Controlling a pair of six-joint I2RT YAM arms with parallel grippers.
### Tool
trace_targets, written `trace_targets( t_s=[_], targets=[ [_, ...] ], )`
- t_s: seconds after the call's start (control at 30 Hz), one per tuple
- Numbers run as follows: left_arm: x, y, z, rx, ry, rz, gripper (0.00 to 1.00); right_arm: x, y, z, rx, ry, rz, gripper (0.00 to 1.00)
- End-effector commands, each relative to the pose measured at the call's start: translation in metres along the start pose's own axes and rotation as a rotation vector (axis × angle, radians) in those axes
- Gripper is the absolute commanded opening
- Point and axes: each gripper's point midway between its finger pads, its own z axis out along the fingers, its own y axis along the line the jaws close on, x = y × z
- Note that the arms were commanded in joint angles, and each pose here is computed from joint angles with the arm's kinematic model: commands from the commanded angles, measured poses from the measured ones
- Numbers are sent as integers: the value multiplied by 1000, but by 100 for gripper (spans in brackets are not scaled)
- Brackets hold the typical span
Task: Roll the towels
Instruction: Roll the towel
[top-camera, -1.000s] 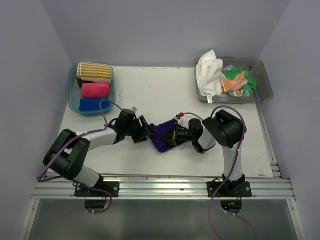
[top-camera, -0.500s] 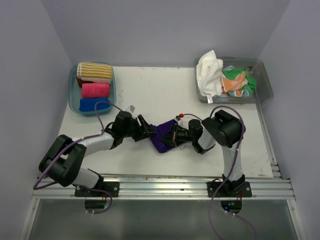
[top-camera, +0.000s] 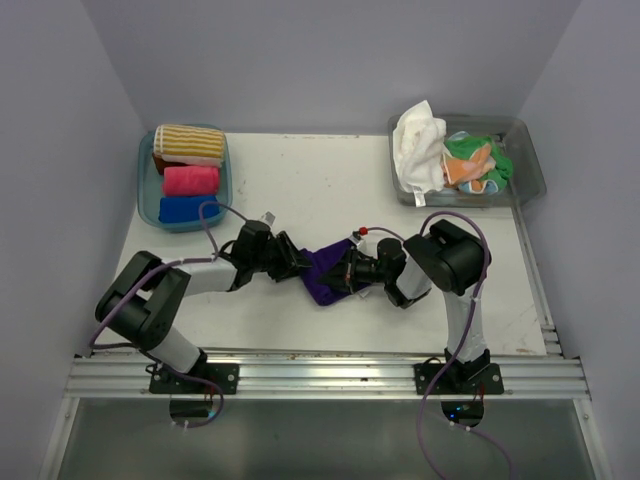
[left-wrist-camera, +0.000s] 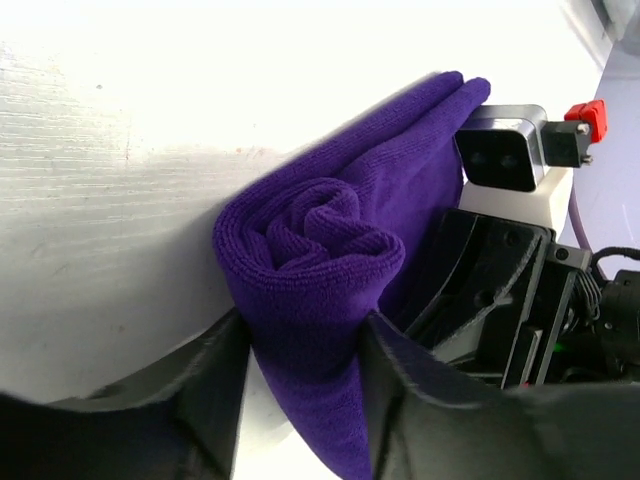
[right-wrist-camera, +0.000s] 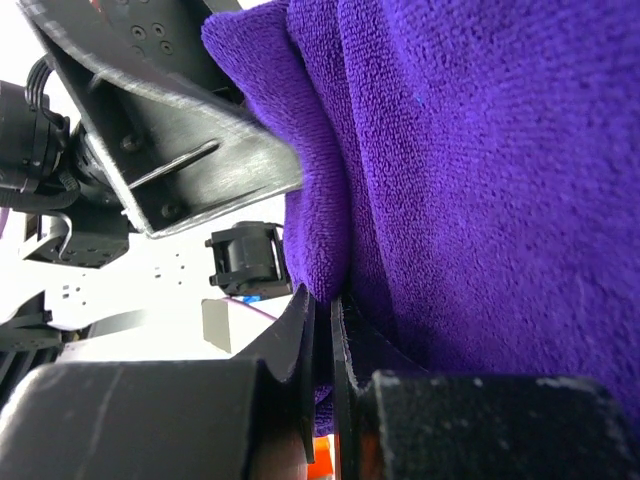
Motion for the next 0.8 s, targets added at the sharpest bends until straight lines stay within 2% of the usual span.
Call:
trace_targets(
  t_s=[0.0,0.17,0.2,0.23,0.27,0.3,0.33,0.37,0.4,0.43,0.47,0.53,0.57,0.63,0.67,0.7,0.77],
  targets=[
    [-20,-16,9,39,-54,-14,46,6,4,-1,-35,20,-46,0],
    [-8,-15,13,21,25,-73,31,7,-4,-3,38,18,-54,2],
    [-5,-15,13,18,35,-89,27,6,-6,-4,55,16,-92,7],
    [-3,-13,13,7,43,-99,26,4,-9,-4,80,4,-103,16],
    [-1,-13,13,6,51,-104,25,8,-22,-8,157,12,-67,21],
    [2,-9,11,-15,59,-118,21,4,-14,-10,168,4,-159,24],
    [1,-9,10,-22,56,-122,21,3,-14,-12,203,-1,-184,28],
    [2,-8,10,-28,57,-124,20,5,-34,-21,331,-12,-137,32],
    [0,-8,8,-36,50,-128,19,0,-30,-22,367,-22,-176,34],
    [2,-4,6,-54,53,-133,18,-3,-15,-28,381,-35,-286,38],
    [2,-3,5,-65,52,-138,17,-3,-29,-41,508,-57,-270,40],
    [3,0,3,-86,47,-148,17,-14,-3,-48,547,-103,-407,43],
    [3,2,3,-95,48,-149,17,-12,-10,-59,647,-118,-418,43],
    [6,7,2,-118,58,-162,17,-20,7,-65,714,-161,-530,44],
    [7,7,3,-123,64,-163,17,-7,13,-68,762,-142,-579,44],
    [9,12,3,-142,71,-170,16,-20,25,-71,819,-211,-662,44],
    [11,15,4,-157,81,-176,15,-6,43,-64,843,-198,-768,44]
  ],
)
